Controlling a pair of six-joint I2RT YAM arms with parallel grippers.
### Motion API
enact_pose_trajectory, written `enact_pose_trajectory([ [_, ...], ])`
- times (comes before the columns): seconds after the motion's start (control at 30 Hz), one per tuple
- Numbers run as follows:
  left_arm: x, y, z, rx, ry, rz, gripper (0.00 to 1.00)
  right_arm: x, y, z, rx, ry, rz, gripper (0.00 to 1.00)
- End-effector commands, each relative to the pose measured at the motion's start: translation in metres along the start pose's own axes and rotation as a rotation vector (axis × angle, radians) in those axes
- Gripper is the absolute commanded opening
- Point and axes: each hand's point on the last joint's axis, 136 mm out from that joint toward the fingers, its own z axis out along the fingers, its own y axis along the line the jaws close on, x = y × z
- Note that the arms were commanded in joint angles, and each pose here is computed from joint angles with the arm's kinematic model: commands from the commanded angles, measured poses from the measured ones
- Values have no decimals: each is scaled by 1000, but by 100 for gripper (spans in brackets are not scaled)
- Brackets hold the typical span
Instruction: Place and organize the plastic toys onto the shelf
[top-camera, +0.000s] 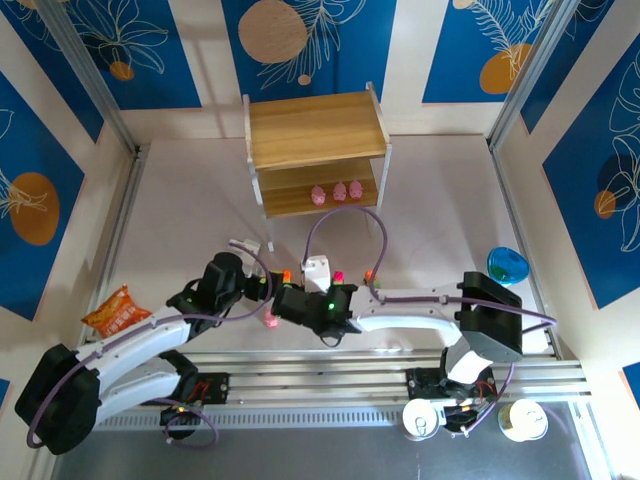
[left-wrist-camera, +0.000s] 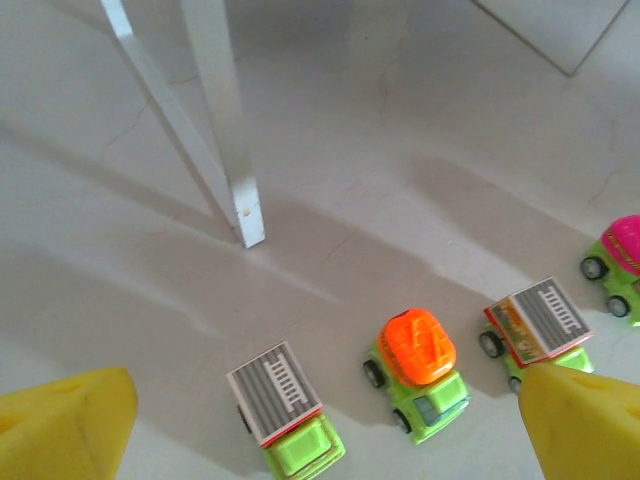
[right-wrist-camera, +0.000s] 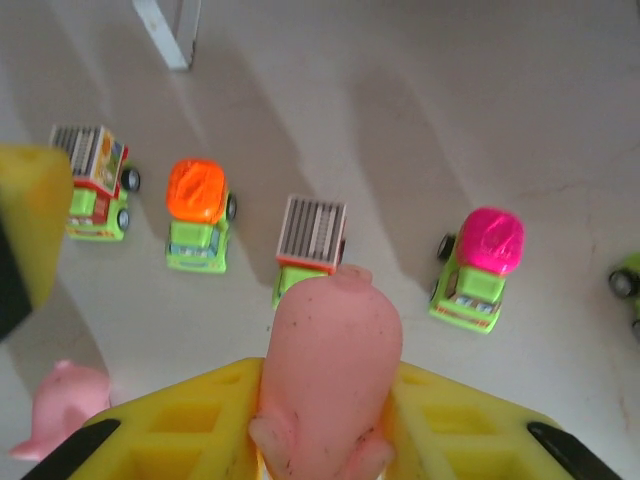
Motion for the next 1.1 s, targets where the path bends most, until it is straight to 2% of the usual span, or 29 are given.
enact_pose_trajectory([
  [0.0, -6, -13, -3, 55, -40, 36, 98, -22, -10, -4, 0, -51, -18, 31],
  [0.47, -10, -29, -5, 102, -62, 82, 98, -93, -18, -3, -48, -122, -33, 30],
  [1.07, -10, -29, -4, 98, -63, 82, 98, -166, 9, 22, -104, -182, -87, 30],
])
